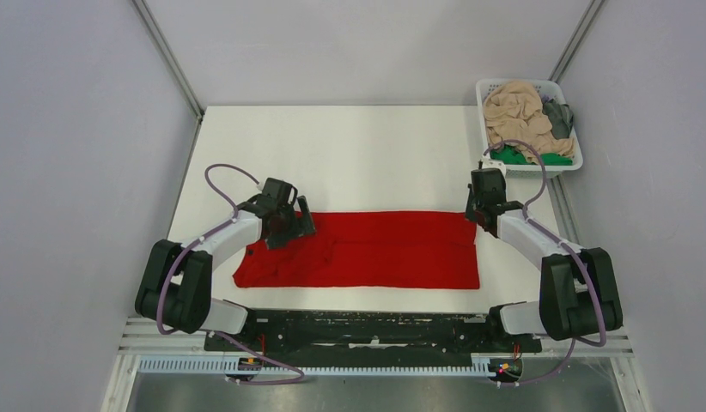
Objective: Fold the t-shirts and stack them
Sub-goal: Fold the other side of the tshirt into a rectangle, then rotate the tshirt 90 degrees
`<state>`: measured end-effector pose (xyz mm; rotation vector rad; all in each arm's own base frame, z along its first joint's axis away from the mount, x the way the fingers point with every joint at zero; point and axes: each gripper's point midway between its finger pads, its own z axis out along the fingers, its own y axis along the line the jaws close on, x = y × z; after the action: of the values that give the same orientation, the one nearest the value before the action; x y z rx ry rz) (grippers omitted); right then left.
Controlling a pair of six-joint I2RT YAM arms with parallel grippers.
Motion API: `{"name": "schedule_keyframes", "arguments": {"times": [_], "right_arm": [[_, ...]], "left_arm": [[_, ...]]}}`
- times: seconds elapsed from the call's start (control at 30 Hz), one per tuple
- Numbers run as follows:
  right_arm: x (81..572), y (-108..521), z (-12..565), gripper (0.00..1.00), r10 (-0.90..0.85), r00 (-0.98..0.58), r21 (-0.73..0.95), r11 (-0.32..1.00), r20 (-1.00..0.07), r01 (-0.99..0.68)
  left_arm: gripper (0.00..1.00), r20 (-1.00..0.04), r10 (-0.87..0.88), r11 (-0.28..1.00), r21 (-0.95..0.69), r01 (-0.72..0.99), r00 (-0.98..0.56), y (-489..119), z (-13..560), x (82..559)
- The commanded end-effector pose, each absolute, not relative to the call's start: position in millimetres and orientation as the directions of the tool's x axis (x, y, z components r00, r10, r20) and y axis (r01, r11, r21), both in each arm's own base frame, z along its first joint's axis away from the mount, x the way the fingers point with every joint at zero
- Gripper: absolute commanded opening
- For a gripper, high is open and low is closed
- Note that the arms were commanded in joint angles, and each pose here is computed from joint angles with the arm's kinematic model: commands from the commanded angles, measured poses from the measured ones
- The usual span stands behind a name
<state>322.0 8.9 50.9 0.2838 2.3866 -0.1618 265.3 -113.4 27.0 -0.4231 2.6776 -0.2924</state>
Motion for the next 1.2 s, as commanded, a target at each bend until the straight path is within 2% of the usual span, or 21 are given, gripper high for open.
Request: {"name": "schedule_keyframes", "arguments": {"times": [0.0,0.13,0.2,0.27,0.3,0.33,0.4,0.47,0.53,0.63,0.87,0.97,1.07,1.17], "right_arm": [[326,-13,61,0.10,0.038,-0.746,-0.185,0.959,-0.664,0.213],[319,-13,55,0.50,0.046,-0.769,-0.190,0.958,-0.638,0.215],[319,-16,58,0.63,0.059,-0.761,-0.195,0.951,-0.646,0.239],[323,-17,68,0.71,0.081,-0.731,-0.177,0.947,-0.678,0.269],[327,-10,72,0.81,0.090,-0.714,-0.138,0.957,-0.694,0.254],[332,5,76,0.97,0.099,-0.697,-0.064,0.977,-0.710,0.204],[340,46,83,0.98,0.121,-0.664,0.116,0.992,-0.738,0.052],[337,93,88,0.98,0.135,-0.651,0.275,0.954,-0.747,-0.117],[331,130,90,0.98,0.068,-0.640,0.296,0.920,-0.765,-0.256],[319,168,80,0.98,-0.067,-0.624,0.235,0.891,-0.779,-0.389],[295,177,22,0.98,-0.106,-0.732,0.266,0.889,-0.673,-0.373],[280,178,11,0.98,-0.154,-0.754,0.259,0.880,-0.638,-0.399],[258,189,10,0.98,-0.230,-0.742,0.273,0.828,-0.630,-0.489],[225,213,15,0.98,-0.323,-0.705,0.320,0.720,-0.631,-0.616]], "left_arm": [[1.00,-0.363,-0.356,0.932,-0.198,-0.302,-0.861,-97,16,266],[1.00,-0.365,-0.358,0.932,-0.188,-0.309,-0.859,-95,15,266],[1.00,-0.365,-0.361,0.931,-0.184,-0.314,-0.858,-94,15,267],[1.00,-0.368,-0.368,0.929,-0.181,-0.322,-0.854,-94,16,268],[1.00,-0.370,-0.375,0.926,-0.184,-0.329,-0.850,-94,17,269],[1.00,-0.370,-0.385,0.922,-0.187,-0.338,-0.845,-94,17,271],[1.00,-0.374,-0.409,0.912,-0.201,-0.358,-0.832,-96,18,278],[1.00,-0.367,-0.441,0.897,-0.204,-0.391,-0.819,-98,16,288],[1.00,-0.352,-0.475,0.880,-0.211,-0.426,-0.806,-100,12,303],[1.00,-0.331,-0.516,0.855,-0.251,-0.454,-0.790,-110,11,341],[1.00,-0.333,-0.542,0.838,-0.286,-0.465,-0.772,-139,16,443],[1.00,-0.306,-0.558,0.814,-0.383,-0.436,-0.771,-170,19,489],[1.00,-0.307,-0.559,0.786,-0.492,-0.375,-0.770,-216,19,528],[1.00,-0.308,-0.551,0.749,-0.593,-0.296,-0.776,-266,18,568]]}}
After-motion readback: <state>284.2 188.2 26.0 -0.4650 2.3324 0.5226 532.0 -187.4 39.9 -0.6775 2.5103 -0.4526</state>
